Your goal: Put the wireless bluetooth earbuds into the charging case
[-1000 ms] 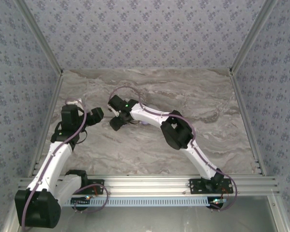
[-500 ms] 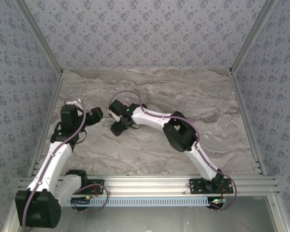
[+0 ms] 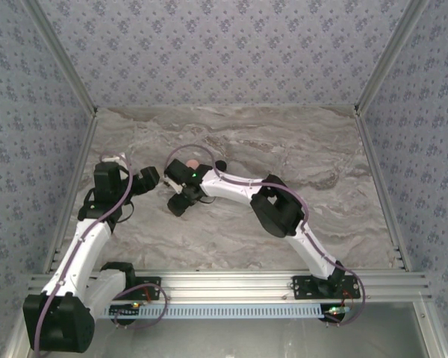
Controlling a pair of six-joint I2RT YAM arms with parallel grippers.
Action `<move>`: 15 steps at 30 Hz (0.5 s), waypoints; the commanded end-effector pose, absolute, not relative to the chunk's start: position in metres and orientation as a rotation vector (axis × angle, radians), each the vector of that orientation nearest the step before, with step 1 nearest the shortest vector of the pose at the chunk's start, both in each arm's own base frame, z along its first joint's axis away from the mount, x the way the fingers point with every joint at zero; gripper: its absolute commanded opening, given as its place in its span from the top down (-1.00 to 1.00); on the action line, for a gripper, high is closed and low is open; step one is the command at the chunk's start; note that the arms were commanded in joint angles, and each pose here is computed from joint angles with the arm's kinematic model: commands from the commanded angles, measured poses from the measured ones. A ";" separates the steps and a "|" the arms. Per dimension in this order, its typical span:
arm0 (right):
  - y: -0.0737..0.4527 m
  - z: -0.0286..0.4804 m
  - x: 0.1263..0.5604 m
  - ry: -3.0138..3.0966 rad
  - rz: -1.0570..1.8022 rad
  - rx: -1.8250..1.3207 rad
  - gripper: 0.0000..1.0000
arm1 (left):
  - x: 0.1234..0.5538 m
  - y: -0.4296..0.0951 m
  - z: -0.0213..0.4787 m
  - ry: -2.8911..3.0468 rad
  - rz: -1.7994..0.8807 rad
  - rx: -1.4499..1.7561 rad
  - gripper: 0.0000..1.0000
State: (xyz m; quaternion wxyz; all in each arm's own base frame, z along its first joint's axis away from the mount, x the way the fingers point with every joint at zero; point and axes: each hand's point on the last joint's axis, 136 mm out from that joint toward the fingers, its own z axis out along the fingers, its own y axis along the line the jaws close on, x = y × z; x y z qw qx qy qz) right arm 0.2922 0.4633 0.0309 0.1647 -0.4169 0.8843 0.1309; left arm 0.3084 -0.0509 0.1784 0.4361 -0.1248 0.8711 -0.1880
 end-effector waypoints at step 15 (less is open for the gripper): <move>0.482 0.049 0.267 2.453 0.437 -1.298 -0.60 | 0.305 -0.041 0.188 2.138 -0.419 -0.317 -0.78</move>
